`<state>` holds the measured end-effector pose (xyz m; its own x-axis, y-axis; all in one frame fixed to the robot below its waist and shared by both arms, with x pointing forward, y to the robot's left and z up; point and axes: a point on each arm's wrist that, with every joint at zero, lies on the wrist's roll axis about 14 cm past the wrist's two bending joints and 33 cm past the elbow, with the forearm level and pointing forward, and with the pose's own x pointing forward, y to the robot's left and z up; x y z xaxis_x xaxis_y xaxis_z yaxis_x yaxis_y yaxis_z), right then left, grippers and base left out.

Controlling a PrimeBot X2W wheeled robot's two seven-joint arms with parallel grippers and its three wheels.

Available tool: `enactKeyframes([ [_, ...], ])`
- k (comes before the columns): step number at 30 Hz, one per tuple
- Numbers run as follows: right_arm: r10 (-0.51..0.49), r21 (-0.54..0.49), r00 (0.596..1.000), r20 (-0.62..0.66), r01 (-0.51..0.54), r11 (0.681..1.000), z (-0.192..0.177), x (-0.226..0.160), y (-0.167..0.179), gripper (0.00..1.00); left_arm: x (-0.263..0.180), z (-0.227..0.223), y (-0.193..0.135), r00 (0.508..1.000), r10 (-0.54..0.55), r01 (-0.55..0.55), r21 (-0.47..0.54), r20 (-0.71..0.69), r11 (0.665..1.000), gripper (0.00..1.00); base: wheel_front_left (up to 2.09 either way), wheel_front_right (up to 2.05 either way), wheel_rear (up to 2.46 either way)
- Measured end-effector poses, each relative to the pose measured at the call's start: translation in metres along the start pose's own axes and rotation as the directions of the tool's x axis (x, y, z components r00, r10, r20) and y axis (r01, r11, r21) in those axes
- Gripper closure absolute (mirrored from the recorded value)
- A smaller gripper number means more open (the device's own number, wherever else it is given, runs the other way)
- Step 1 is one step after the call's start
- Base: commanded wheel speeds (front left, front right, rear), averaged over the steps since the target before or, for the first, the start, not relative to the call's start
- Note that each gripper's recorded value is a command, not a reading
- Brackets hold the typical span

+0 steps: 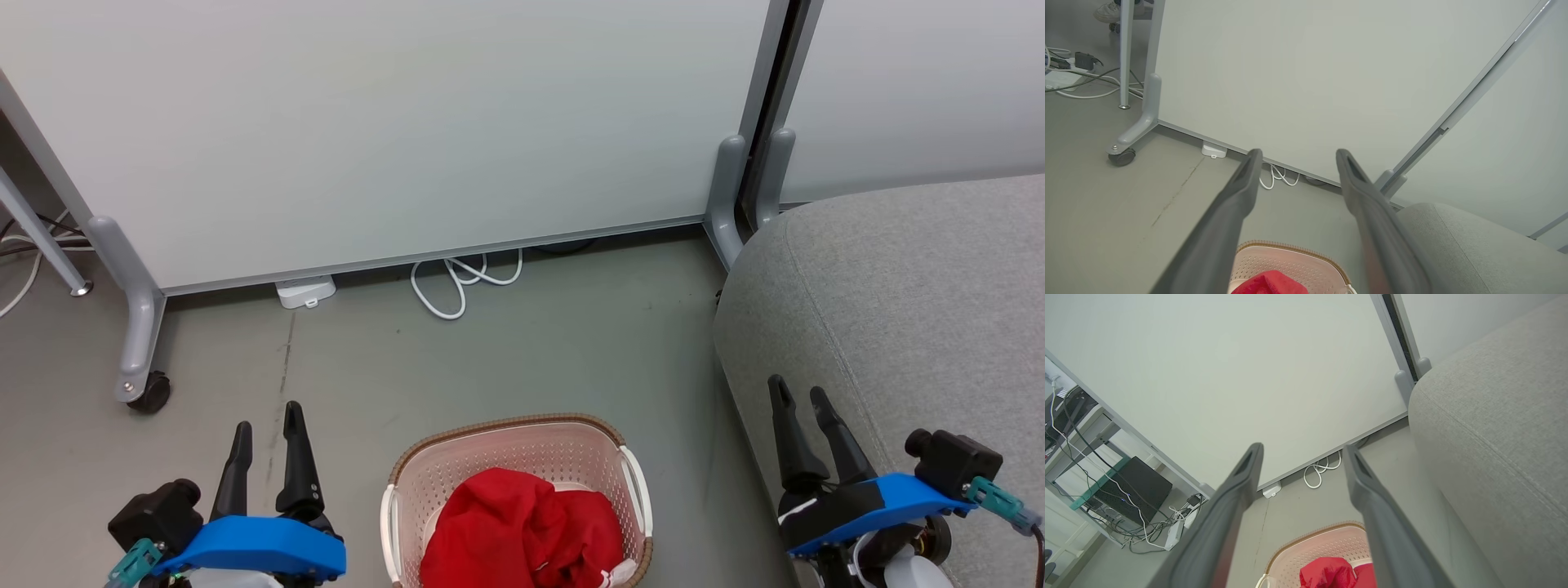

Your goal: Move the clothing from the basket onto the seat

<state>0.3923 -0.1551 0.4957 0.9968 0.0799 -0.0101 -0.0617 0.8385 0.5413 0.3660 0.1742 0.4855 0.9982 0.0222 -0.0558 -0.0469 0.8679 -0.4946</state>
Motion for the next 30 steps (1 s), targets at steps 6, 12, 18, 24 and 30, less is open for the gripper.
enactKeyframes([
  [6, 0.009, -0.062, 1.0, -0.005, -0.009, 0.998, -0.0024, 0.0, 0.0013, 0.0, -0.0003, 0.0008, -0.0023, 1.0, -0.013, 0.013, 0.065, 0.01, 0.998, 0.0, 0.0, 0.0, 0.0],
  [12, 0.023, -0.126, 1.0, -0.004, -0.024, 0.992, -0.002, 0.0014, 0.004, 0.0, -0.0007, 0.0014, -0.0045, 1.0, -0.026, 0.024, 0.125, 0.017, 0.992, 0.0, 0.0, 0.0, 0.0],
  [18, 0.036, -0.183, 0.999, -0.001, -0.036, 0.982, -0.0009, 0.0026, 0.0063, 0.0, -0.0014, 0.0012, -0.0082, 0.999, -0.044, 0.039, 0.179, 0.024, 0.983, 0.0, 0.0, 0.0, 0.0],
  [24, 0.044, -0.233, 0.999, -0.001, -0.043, 0.972, -0.0008, 0.0029, 0.0072, 0.0, -0.0029, -0.0044, -0.0074, 0.999, -0.048, 0.045, 0.22, 0.011, 0.974, 0.0, 0.0, 0.0, 0.0],
  [30, 0.053, -0.279, 0.999, 0.001, -0.051, 0.959, 0.0002, 0.0036, 0.0083, 0.0, -0.0034, -0.0044, -0.009, 0.998, -0.059, 0.053, 0.262, 0.017, 0.964, 0.0, 0.0, 0.0, 0.0],
])
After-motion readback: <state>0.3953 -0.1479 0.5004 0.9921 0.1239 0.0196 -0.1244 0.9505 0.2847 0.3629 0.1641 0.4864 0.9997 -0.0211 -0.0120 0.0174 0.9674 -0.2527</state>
